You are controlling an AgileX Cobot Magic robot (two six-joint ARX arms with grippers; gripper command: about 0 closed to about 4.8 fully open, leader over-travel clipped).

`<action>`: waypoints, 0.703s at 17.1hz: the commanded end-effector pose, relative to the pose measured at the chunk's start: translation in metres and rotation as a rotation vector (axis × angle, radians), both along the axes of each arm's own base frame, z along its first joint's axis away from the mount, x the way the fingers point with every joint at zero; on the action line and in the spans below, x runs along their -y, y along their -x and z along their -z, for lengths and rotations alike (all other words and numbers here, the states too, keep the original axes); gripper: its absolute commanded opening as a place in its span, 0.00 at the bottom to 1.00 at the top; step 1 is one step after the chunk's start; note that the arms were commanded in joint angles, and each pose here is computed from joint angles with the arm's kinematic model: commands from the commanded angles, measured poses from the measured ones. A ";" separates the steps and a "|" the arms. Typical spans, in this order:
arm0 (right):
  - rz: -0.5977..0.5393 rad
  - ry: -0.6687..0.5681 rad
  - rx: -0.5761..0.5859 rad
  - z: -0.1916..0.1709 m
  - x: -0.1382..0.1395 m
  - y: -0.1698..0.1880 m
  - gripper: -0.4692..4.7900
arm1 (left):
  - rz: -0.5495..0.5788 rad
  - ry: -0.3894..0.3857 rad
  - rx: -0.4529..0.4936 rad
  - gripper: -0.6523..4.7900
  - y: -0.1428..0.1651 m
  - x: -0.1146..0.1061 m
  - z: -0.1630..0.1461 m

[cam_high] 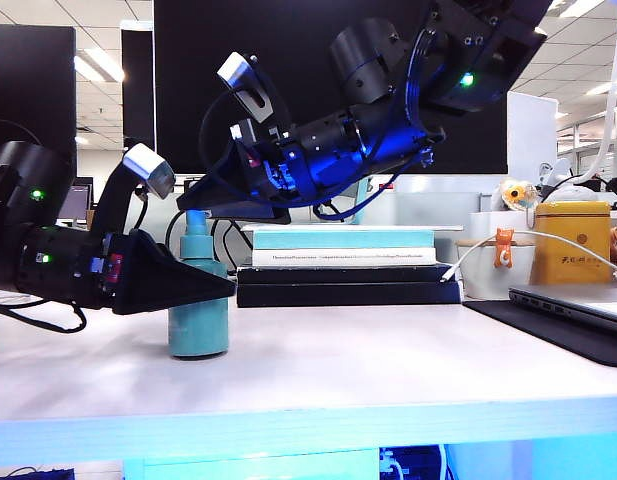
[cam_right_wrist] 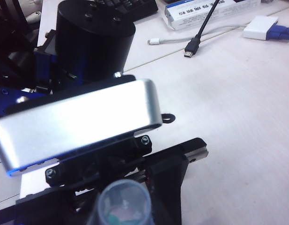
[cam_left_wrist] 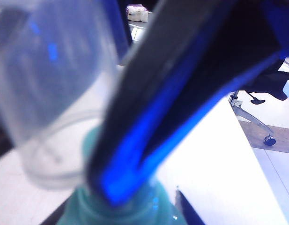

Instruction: Pick up the sprayer with the left hand, pick up its lid with the right hand then put the lid on the sprayer.

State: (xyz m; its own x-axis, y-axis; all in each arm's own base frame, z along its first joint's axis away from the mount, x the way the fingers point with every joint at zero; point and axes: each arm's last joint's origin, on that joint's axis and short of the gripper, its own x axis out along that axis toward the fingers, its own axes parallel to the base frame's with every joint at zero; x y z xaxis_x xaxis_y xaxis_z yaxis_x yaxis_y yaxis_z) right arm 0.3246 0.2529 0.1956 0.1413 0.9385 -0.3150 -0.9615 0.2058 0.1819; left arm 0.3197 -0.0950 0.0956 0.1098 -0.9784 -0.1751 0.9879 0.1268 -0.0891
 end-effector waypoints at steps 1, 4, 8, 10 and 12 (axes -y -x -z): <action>-0.006 0.051 -0.063 0.010 0.001 0.004 0.35 | -0.053 -0.036 -0.033 0.55 0.000 0.000 0.004; -0.003 0.047 -0.055 0.006 0.002 0.005 0.35 | -0.077 -0.050 -0.024 0.55 -0.001 0.000 0.004; 0.035 0.052 -0.013 -0.006 0.009 0.004 0.35 | -0.111 -0.066 -0.014 0.55 -0.002 -0.001 0.004; 0.050 0.060 -0.007 -0.006 0.012 0.002 0.36 | -0.091 -0.055 -0.016 0.55 -0.002 -0.001 0.004; 0.050 0.058 -0.003 -0.006 0.012 0.001 0.54 | -0.091 -0.054 -0.024 0.55 -0.002 -0.001 0.004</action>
